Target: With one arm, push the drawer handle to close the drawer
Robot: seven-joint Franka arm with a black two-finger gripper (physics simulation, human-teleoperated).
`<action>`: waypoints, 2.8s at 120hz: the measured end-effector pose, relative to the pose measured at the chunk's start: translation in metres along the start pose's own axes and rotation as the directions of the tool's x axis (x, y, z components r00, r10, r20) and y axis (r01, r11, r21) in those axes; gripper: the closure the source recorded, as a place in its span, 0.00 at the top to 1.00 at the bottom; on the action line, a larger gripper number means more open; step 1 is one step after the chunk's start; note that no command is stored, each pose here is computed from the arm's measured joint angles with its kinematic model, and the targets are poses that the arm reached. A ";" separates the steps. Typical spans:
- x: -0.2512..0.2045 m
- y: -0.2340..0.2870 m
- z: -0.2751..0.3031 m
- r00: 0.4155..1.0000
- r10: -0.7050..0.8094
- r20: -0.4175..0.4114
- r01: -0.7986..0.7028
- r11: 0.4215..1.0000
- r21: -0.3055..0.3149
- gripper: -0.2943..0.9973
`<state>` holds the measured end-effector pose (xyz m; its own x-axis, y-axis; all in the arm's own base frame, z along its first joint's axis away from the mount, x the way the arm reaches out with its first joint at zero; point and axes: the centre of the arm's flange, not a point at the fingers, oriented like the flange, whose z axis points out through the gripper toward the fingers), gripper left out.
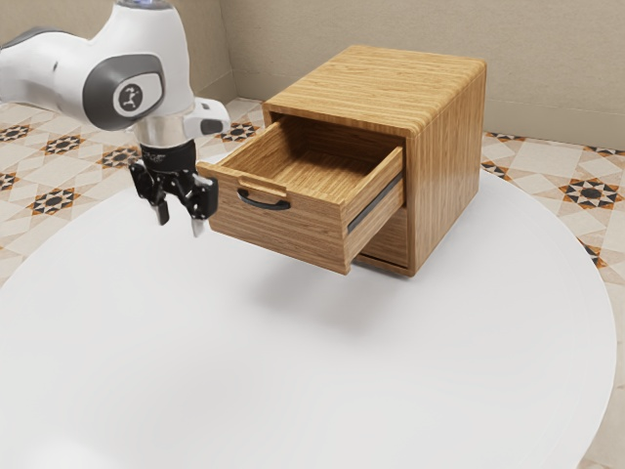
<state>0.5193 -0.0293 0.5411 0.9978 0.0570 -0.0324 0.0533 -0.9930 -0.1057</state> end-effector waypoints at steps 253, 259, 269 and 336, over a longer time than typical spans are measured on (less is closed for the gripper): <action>0.199 0.071 0.020 0.920 0.108 -0.378 -0.122 0.992 -0.013 0.16; 0.203 0.071 0.018 0.916 0.109 -0.385 -0.122 0.992 -0.011 0.16; 0.213 0.070 0.020 0.915 0.108 -0.388 -0.121 0.993 -0.009 0.16; 0.247 0.085 0.041 0.906 0.132 -0.403 -0.145 0.989 -0.002 0.16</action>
<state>0.7690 -0.0956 0.4836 0.9260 -0.1217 0.3573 -0.0924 -0.9909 -0.0982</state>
